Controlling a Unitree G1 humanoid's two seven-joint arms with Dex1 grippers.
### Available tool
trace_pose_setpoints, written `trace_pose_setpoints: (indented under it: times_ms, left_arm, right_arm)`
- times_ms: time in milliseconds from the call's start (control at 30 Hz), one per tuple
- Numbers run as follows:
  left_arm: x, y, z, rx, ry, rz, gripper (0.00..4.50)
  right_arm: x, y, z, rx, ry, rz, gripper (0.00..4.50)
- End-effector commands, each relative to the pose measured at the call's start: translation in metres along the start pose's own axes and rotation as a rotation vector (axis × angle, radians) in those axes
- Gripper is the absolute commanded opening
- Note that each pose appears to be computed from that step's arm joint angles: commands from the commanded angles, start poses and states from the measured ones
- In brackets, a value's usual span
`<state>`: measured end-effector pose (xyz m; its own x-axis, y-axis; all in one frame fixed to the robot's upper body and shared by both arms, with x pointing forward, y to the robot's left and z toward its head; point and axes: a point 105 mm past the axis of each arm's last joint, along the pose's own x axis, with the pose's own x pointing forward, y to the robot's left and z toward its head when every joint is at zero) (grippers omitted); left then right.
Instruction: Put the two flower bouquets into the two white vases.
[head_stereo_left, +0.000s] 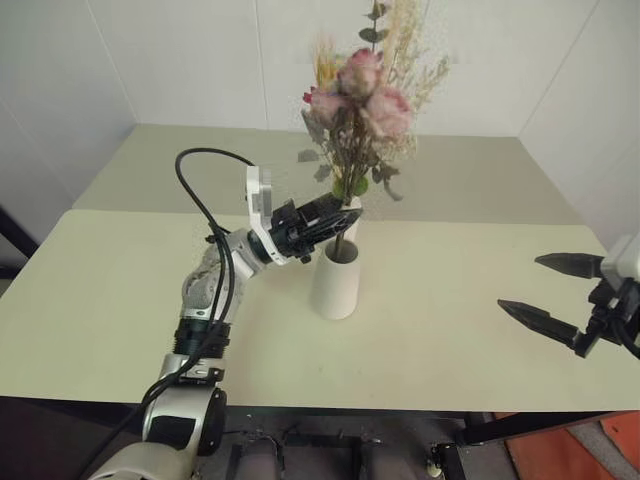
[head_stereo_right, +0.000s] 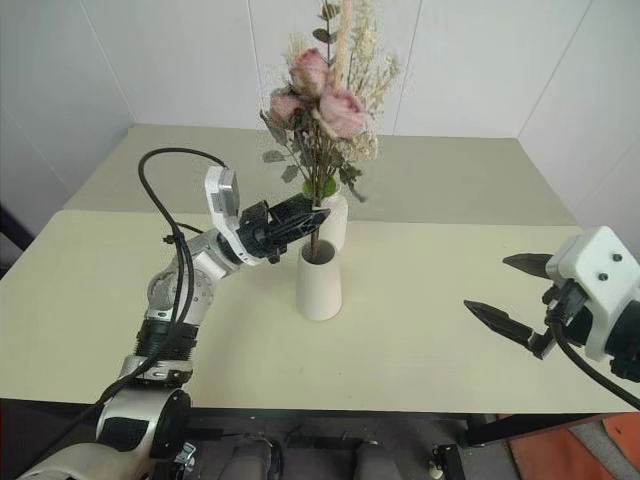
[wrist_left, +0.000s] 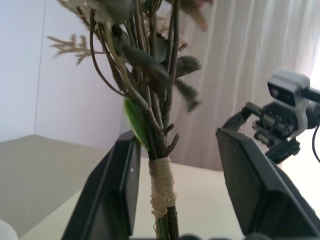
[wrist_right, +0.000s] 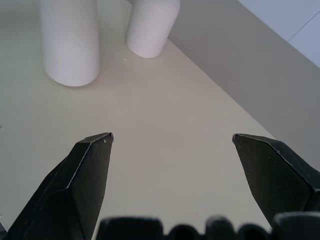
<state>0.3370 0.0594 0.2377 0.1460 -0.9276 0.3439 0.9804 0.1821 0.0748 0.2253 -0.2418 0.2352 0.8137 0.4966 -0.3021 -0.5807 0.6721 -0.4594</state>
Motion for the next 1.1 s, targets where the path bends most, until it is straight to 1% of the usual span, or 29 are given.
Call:
trace_pose_setpoints:
  times_ms: [33,100,133,267,367,467,600,700,800,867,1000,1100]
  left_arm:
    - [-0.018,-0.002,0.0,0.102,0.089,0.014,3.6]
    - [-0.029,-0.003,0.005,0.104,0.094,0.02,4.25]
    - [-0.04,-0.006,0.007,0.086,0.118,0.014,4.47]
    - [-0.068,-0.008,0.004,0.118,0.252,0.043,4.47]
    - [-0.086,-0.003,0.019,0.153,0.24,0.137,4.47]
    - [-0.101,-0.005,0.032,0.197,0.238,0.192,4.47]
    - [-0.121,-0.018,0.041,0.221,0.295,0.203,4.47]
    - [-0.138,-0.029,0.049,0.246,0.364,0.212,4.47]
    - [-0.146,-0.027,0.056,0.271,0.381,0.253,4.47]
    - [-0.148,-0.023,0.061,0.281,0.367,0.275,4.47]
    - [-0.147,-0.025,0.06,0.283,0.396,0.265,4.47]
    - [-0.151,-0.032,0.061,0.269,0.408,0.244,4.47]
  right_arm:
    - [-0.002,-0.005,0.003,-0.031,-0.014,-0.034,4.5]
    - [-0.002,-0.005,0.002,-0.027,-0.014,-0.031,4.5]
    - [-0.001,-0.005,0.002,-0.027,-0.014,-0.03,4.5]
    - [0.002,-0.007,0.001,-0.03,-0.016,-0.028,4.5]
    - [0.004,-0.009,0.001,-0.035,-0.021,-0.023,4.5]
    - [0.006,-0.01,0.001,-0.037,-0.022,-0.016,4.5]
    - [0.006,-0.013,0.001,-0.039,-0.022,-0.003,4.5]
    - [0.005,-0.019,0.0,-0.045,-0.015,0.006,4.5]
    - [0.006,-0.023,0.001,-0.05,-0.015,0.015,4.5]
    - [0.008,-0.025,0.003,-0.055,-0.019,0.023,4.5]
    - [0.009,-0.026,0.004,-0.059,-0.027,0.043,4.5]
    - [0.011,-0.026,0.006,-0.056,-0.042,0.048,4.5]
